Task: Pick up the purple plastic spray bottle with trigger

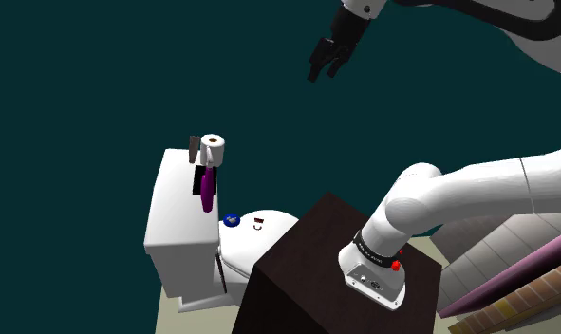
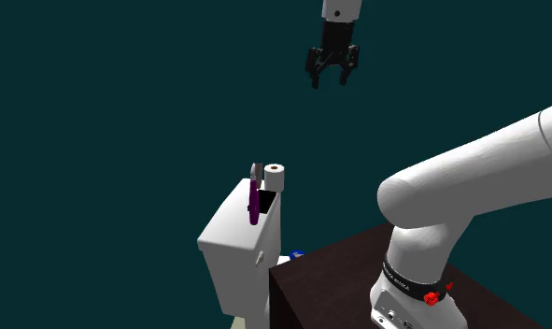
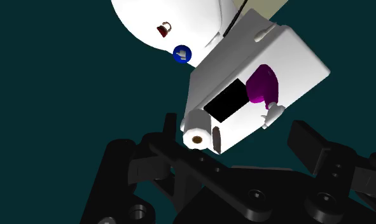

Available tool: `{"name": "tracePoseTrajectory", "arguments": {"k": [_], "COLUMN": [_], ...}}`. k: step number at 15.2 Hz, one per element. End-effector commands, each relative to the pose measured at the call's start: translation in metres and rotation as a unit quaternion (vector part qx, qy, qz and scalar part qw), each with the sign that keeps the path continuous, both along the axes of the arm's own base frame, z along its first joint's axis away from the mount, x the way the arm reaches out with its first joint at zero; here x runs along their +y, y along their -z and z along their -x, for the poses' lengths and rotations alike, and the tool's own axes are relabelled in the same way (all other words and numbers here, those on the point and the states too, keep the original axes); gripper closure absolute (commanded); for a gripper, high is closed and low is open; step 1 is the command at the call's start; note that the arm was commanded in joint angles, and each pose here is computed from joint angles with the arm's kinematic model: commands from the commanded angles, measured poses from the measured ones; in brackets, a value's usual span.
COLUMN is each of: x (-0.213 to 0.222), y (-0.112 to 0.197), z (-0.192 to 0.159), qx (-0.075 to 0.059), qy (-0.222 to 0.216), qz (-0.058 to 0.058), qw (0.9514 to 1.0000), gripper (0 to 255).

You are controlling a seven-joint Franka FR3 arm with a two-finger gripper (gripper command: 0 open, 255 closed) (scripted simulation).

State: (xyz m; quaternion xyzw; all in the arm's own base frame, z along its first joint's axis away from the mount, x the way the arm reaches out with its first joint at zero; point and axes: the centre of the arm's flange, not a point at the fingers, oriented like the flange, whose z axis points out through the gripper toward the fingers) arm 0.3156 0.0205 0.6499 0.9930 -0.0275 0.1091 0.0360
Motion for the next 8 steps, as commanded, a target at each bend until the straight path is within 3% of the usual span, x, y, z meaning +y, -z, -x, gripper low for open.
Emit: {"name": "tracePoseTrajectory", "arguments": {"k": [1, 8], "x": [0.0, 0.048], "y": [0.0, 0.072], "z": [0.0, -0.035], "qx": [0.0, -0.015], "qy": [0.0, 0.021], "qz": [0.0, 0.007], "qw": [1.0, 0.9996], "gripper": [0, 0]}}
